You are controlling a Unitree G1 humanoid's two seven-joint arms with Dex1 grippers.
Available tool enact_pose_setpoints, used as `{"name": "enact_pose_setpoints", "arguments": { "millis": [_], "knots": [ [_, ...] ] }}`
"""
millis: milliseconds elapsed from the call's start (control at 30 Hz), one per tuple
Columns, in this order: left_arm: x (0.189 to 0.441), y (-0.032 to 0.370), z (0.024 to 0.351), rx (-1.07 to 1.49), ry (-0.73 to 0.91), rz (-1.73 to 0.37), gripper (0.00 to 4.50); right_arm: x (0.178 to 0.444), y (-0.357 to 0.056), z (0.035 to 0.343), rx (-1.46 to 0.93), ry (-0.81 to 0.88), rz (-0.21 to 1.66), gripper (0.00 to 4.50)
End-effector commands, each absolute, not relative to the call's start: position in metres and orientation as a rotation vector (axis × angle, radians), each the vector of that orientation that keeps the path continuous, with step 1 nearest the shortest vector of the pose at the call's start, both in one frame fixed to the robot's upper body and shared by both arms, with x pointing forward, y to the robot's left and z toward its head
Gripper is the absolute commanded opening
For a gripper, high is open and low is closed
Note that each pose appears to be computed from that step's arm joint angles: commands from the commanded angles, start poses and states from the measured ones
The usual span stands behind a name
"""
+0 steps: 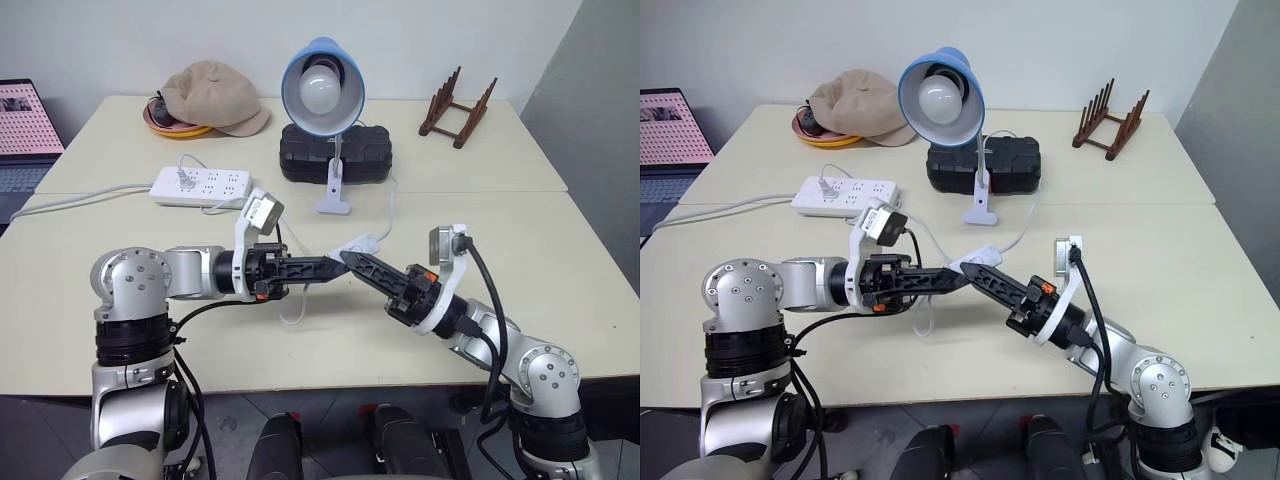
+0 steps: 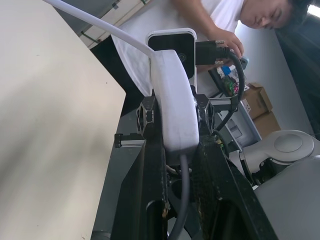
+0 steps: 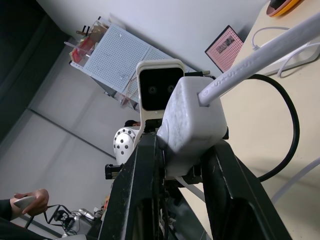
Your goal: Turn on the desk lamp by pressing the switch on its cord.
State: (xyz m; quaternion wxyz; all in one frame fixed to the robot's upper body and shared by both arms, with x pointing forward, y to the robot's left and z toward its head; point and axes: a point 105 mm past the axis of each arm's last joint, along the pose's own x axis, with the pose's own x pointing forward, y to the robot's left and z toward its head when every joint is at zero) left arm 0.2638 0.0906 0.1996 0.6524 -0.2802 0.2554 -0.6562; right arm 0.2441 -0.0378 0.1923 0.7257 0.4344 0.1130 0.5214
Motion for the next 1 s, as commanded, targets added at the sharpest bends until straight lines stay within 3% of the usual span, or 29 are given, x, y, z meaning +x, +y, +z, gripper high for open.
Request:
{"name": "enact_pose_setpoints", "arguments": {
  "millis": [33, 900, 967, 1000],
  "knots": [
    [0.262, 0.091, 0.205, -0.602, 0.546, -1.496, 0.36, 0.237, -0.037, 0.202, 0.961, 0.219, 1.2, 0.78],
    [0.259, 0.094, 0.2, -0.512, 0.545, -1.493, 0.36, 0.241, -0.057, 0.192, 0.797, 0.305, 1.165, 0.76],
    [0.26, 0.094, 0.2, -0.505, 0.541, -1.492, 0.36, 0.239, -0.057, 0.195, 0.786, 0.297, 1.177, 1.29],
    [0.26, 0.094, 0.2, -0.502, 0.541, -1.493, 0.36, 0.239, -0.057, 0.195, 0.783, 0.296, 1.181, 1.36]
  ]
}}
